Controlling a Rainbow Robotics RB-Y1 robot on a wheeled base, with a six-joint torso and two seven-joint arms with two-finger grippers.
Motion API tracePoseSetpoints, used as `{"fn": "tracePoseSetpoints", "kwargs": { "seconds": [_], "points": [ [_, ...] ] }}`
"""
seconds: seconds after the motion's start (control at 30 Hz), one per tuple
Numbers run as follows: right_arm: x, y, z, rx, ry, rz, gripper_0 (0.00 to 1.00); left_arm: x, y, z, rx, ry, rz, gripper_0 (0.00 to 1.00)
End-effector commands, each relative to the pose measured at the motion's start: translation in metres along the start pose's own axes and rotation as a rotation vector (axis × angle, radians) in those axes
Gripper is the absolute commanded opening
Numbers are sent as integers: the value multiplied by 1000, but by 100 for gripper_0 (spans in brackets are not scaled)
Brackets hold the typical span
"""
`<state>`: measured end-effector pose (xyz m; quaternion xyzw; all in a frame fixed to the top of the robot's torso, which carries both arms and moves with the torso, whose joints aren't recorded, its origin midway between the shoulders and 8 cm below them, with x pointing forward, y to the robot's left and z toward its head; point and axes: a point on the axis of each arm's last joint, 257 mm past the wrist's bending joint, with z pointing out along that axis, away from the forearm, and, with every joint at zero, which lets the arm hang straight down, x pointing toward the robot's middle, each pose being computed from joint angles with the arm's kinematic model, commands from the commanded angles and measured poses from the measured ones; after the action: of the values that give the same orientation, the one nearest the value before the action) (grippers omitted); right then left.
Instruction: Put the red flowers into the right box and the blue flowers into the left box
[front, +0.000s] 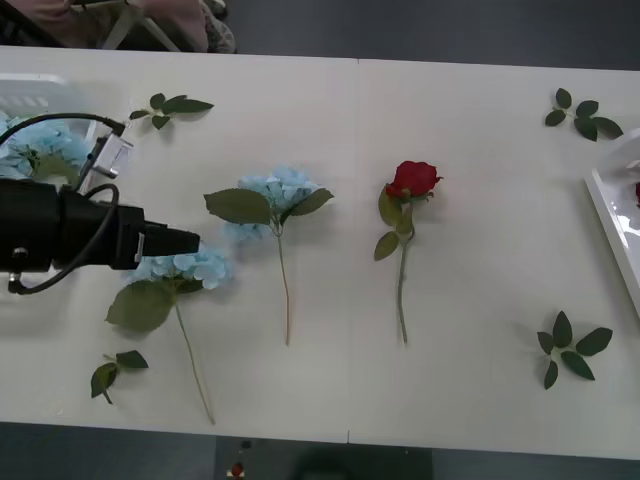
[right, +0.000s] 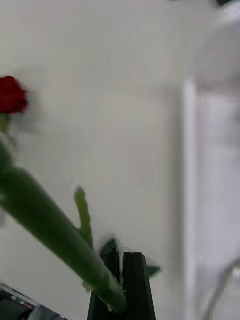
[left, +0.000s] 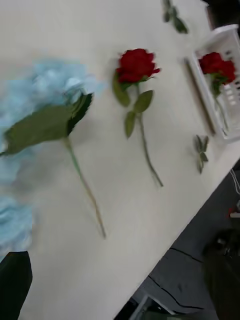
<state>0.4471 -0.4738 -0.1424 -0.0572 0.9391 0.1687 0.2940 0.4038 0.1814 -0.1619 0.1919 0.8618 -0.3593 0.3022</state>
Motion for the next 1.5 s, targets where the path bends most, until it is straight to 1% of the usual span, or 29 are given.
{"fn": "tracePoseSetpoints", "kwargs": {
  "seconds": [0.03, 0.17, 0.23, 0.37, 0.47, 0.57, 0.8, 0.87, 0.9, 0.93, 0.97, 1.0, 1.2, 1.27, 1.4, 1.43, 1.5],
  "points": [
    [-6, -53, -36, 242, 25, 37, 0, 19, 38, -19, -138, 33, -101, 100],
    [9, -111, -56, 449, 58, 96, 0, 31, 75, -30, -277, 54, -115, 100],
    [17, -137, -62, 523, 60, 127, 0, 35, 93, -35, -334, 64, -118, 100],
    [33, -171, -65, 612, 77, 160, 0, 44, 115, -35, -380, 87, -136, 100],
    [48, -192, -56, 665, 101, 170, 0, 47, 125, -24, -407, 114, -114, 100],
    [61, -207, -37, 688, 105, 168, 0, 51, 131, -8, -437, 135, -78, 100],
    [70, -216, 4, 704, 83, 140, 0, 64, 137, 33, -458, 155, -61, 100],
    [73, -214, 14, 696, 81, 138, 10, 64, 137, 42, -466, 147, -50, 100],
    [72, -214, 16, 697, 76, 136, 33, 65, 137, 45, -470, 146, -48, 100],
    [72, -214, 18, 697, 77, 129, 75, 65, 136, 49, -469, 142, -49, 100],
    [71, -214, 18, 698, 73, 129, 97, 67, 136, 53, -473, 142, -49, 100],
    [71, -214, 18, 697, 73, 126, 100, 69, 135, 57, -473, 140, -51, 100],
    [54, -200, 15, 662, 55, 96, 100, 71, 138, 68, -510, 132, -40, 100],
    [44, -187, 14, 618, 37, 104, 100, 71, 141, 69, -526, 134, -28, 100],
    [19, -140, 15, 482, 6, 102, 100, 78, 147, 73, -575, 173, 37, 100],
    [11, -124, 18, 431, -5, 100, 100, 80, 149, 74, -589, 182, 55, 89],
    [0, -98, 21, 355, -26, 92, 100, 79, 151, 73, -605, 188, 73, 49]
  ]
}}
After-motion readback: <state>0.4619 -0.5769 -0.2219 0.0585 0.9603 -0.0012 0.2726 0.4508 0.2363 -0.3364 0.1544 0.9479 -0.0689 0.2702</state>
